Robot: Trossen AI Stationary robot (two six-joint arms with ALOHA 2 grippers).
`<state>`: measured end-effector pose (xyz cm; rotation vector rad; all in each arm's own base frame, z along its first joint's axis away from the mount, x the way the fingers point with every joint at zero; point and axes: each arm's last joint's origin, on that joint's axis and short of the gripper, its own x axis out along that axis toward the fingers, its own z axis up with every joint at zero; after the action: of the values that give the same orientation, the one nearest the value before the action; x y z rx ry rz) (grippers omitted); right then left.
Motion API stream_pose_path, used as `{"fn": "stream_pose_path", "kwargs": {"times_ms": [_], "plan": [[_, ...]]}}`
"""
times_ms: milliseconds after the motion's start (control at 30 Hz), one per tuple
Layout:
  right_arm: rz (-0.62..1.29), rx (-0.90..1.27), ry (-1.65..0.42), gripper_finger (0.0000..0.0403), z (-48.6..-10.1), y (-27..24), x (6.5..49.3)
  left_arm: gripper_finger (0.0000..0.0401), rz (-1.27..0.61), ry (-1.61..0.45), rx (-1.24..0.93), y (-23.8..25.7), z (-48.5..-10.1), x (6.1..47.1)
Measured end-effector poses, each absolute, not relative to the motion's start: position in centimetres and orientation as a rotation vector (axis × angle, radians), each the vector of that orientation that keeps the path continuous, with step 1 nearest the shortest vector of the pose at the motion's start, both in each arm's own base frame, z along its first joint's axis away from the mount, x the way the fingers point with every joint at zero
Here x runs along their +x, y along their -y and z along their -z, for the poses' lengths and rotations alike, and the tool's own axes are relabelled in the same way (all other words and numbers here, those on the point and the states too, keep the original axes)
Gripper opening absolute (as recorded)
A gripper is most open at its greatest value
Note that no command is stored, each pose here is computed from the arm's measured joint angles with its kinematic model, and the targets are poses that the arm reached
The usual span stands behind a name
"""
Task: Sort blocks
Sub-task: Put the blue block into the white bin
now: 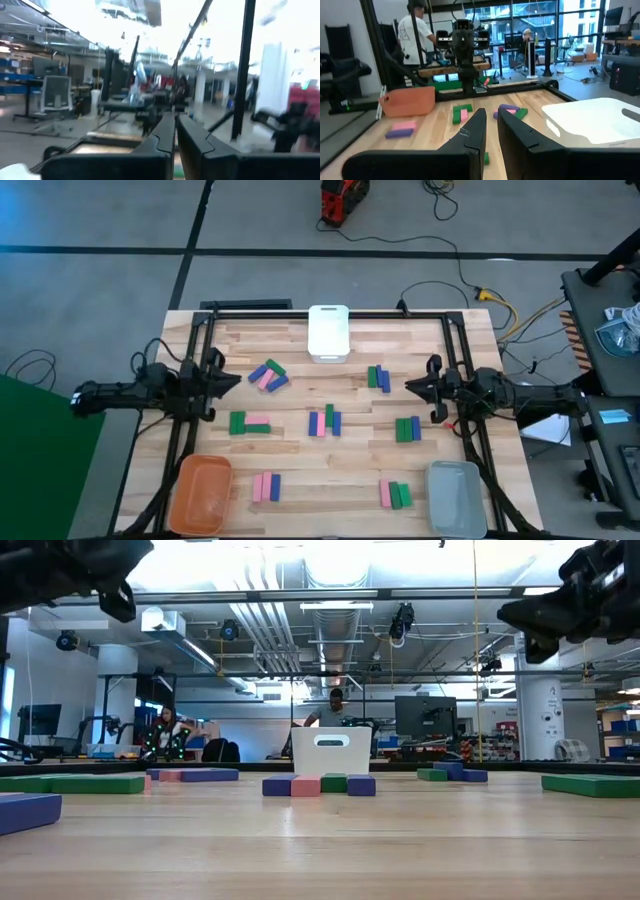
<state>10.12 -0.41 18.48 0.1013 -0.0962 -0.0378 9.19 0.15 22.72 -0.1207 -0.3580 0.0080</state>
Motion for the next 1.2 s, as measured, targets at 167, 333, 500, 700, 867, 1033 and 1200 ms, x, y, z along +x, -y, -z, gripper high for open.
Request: {"fn": "stream_pose_path", "kwargs": {"times_ms": [167,333,500,700,867,1033,1200], "plan": [[0.056,0.115,0.096,0.0038,-20.3,0.5,10.4,0.0,-0.058,0.419,-0.132,-0.3,-23.2,9.0],[0.164,0.121,0.058,0.0038,-22.1,0.8,11.3,0.0,-0.119,0.428,-0.095,-0.5,-23.3,8.9],[0.213,0.11,-0.059,0.0038,-23.8,1.0,13.4,0.0,-0.153,0.403,-0.103,-0.6,-23.1,9.2],[0.237,0.12,-0.145,0.0038,-26.0,1.2,15.2,0.0,-0.157,0.369,-0.125,-0.6,-22.9,9.9],[0.239,0.112,-0.191,0.0038,-27.1,1.2,16.8,0.0,-0.204,0.342,-0.131,-0.7,-22.7,10.4],[0.24,0.099,-0.237,0.0038,-27.6,1.3,18.7,0.0,-0.217,0.294,-0.118,-0.7,-22.7,11.0],[0.272,0.09,-0.275,0.0038,-27.9,1.6,20.7,0.0,-0.232,0.174,-0.089,-0.8,-23.4,12.0]]}}
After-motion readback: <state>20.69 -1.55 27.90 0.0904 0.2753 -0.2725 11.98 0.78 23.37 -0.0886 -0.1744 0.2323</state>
